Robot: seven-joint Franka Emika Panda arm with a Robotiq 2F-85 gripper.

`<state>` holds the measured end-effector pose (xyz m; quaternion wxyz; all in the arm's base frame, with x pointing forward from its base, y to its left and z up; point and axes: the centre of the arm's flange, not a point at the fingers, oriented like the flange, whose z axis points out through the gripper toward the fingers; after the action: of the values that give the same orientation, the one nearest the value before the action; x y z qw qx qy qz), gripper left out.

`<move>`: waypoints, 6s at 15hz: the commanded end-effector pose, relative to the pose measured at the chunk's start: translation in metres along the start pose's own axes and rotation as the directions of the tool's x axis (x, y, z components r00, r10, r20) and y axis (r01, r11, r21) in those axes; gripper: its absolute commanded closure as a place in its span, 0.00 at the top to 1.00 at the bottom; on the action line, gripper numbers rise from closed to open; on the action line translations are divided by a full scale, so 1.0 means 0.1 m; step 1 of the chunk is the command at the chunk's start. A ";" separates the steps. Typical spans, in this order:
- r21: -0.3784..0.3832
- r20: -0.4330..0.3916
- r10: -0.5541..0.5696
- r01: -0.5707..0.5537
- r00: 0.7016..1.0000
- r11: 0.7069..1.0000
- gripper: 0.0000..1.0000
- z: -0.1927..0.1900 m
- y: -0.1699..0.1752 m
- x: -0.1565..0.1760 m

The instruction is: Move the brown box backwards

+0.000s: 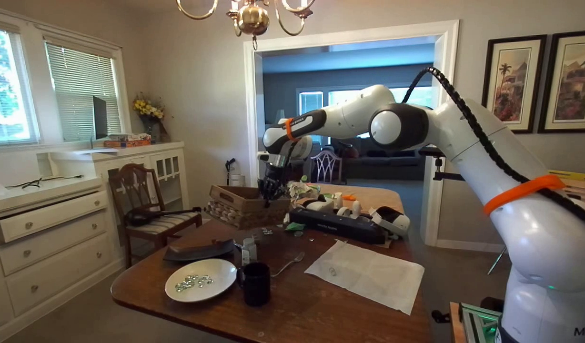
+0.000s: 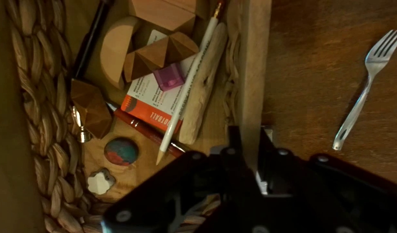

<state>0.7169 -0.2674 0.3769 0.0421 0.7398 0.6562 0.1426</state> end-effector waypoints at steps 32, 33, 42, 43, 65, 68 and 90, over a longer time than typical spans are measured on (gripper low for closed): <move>0.087 0.445 0.338 -0.416 0.829 0.905 0.04 -0.20 -0.34 -0.74; 0.063 0.479 0.312 -0.386 0.821 0.920 0.04 -0.32 -0.25 -0.63; 0.126 0.749 0.032 -0.190 0.662 0.974 0.04 -0.81 0.08 0.01; 0.143 0.766 0.009 -0.183 0.643 0.973 0.04 -0.81 0.09 0.01; 0.051 0.804 0.135 -0.293 0.580 0.955 0.15 0.25 -0.07 -0.38; 0.030 0.787 0.164 -0.301 0.595 0.953 0.15 0.26 -0.04 -0.37; -0.105 0.612 0.063 0.002 0.788 0.994 0.04 0.95 0.15 0.19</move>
<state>0.7590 -0.2432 0.2900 0.2824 0.7647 0.5673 -0.1168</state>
